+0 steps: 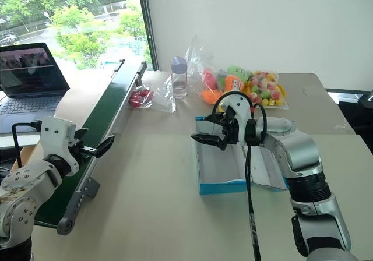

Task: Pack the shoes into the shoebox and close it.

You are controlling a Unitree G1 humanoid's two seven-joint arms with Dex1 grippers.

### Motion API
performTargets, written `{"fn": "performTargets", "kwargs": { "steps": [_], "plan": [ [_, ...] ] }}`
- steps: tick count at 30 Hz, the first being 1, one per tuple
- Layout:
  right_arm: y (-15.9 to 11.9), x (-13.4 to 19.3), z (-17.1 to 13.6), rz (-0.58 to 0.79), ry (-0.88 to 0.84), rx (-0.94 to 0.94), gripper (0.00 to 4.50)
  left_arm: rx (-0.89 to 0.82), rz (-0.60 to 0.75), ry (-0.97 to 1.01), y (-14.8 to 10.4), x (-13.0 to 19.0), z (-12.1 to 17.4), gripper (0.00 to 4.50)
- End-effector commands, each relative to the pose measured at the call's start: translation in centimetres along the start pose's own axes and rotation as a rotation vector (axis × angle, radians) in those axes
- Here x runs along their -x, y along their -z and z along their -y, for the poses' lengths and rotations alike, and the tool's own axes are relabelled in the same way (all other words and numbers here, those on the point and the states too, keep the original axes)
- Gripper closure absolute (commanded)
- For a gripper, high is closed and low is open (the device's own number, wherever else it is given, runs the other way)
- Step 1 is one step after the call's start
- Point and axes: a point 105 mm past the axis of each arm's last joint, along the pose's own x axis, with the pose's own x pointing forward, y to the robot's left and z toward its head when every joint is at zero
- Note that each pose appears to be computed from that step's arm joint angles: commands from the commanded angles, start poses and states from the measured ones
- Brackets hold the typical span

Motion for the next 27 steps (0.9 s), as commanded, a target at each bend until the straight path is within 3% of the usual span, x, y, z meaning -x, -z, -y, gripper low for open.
{"fn": "performTargets", "kwargs": {
  "steps": [1,9,13,22,27],
  "plan": [
    [-1.5,0.4,0.4,0.050,0.022,0.046,0.00,-0.054,0.053,-0.021,-1.3,0.0,-0.4,0.05],
    [-2.6,-1.6,2.2,0.122,0.149,0.013,0.00,-0.011,0.130,-0.330,-2.5,0.7,-6.5,0.05],
    [-2.8,-2.5,2.5,0.126,0.154,0.006,0.00,0.003,0.174,-0.336,-3.2,0.9,-6.4,0.05],
    [-3.1,-3.4,1.6,0.137,0.097,0.000,0.00,0.007,0.213,-0.170,-3.8,-0.2,-2.9,0.05],
    [-3.4,-2.7,0.9,0.171,0.092,-0.012,0.00,0.007,0.236,-0.202,-4.5,-1.0,-3.6,0.05]
  ]
}}
